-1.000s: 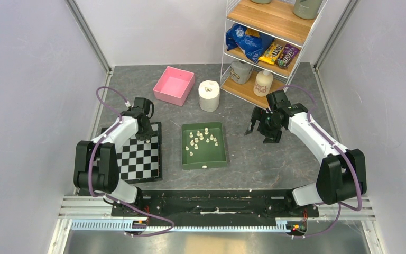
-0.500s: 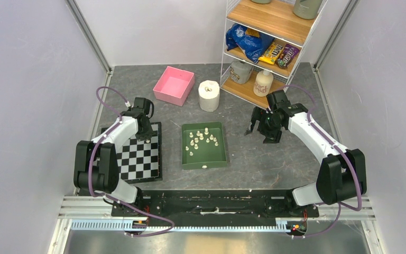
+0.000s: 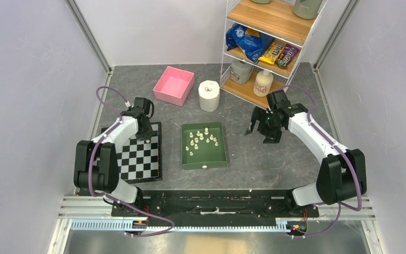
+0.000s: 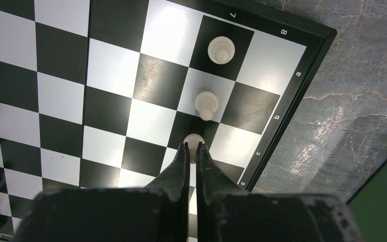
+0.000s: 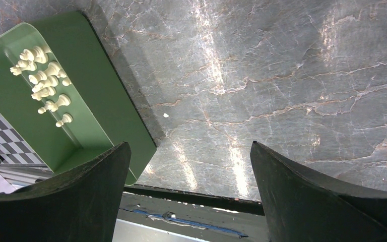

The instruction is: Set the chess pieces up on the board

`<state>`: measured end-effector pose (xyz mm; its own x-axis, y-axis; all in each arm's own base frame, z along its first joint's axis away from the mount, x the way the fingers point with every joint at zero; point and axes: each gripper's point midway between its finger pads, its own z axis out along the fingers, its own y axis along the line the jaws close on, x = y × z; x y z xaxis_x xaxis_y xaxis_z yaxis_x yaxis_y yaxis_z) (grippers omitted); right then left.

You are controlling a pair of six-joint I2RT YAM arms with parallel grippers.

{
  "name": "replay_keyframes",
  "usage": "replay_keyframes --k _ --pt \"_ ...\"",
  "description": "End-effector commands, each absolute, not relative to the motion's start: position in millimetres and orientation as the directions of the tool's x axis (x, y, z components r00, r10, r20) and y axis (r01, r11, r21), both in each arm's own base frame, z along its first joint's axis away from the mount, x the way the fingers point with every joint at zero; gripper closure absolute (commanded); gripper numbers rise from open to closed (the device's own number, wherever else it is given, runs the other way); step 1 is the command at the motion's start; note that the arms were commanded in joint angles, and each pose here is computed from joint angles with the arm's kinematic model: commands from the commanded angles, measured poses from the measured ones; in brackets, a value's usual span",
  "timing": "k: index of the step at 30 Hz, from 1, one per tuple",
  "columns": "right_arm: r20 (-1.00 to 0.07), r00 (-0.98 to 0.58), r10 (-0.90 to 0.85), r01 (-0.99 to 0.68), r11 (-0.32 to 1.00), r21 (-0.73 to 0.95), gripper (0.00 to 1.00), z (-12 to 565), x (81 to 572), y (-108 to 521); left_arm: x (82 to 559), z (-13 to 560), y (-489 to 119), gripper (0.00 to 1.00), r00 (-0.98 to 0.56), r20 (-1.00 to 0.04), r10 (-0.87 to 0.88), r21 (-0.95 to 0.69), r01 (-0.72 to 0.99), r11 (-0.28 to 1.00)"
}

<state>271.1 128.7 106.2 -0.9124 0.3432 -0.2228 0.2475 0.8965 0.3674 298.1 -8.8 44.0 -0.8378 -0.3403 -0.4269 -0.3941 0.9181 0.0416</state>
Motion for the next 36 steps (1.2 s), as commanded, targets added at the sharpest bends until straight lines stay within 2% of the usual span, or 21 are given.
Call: replay_keyframes --k 1,15,26,32,36 --pt "-0.245 -0.913 0.327 0.219 0.898 0.381 0.03 110 275 131 305 43 -1 0.98 -0.836 -0.444 -0.322 0.075 -0.393 0.916" --pt "-0.245 -0.913 0.326 0.218 0.898 0.383 0.03 111 275 131 303 42 -4 0.93 -0.838 -0.438 -0.326 0.057 -0.388 0.920" --pt "-0.247 -0.912 0.327 0.216 0.896 0.388 0.03 112 275 132 304 49 -2 0.72 -0.828 -0.458 -0.322 0.058 -0.390 0.919" --pt "-0.247 -0.913 0.326 0.214 0.895 0.392 0.03 113 275 133 303 58 -3 0.55 -0.818 -0.476 -0.324 0.044 -0.390 0.920" --pt "-0.248 -0.912 0.326 0.213 0.894 0.394 0.03 114 275 133 302 66 -2 0.52 -0.811 -0.488 -0.323 0.039 -0.390 0.920"
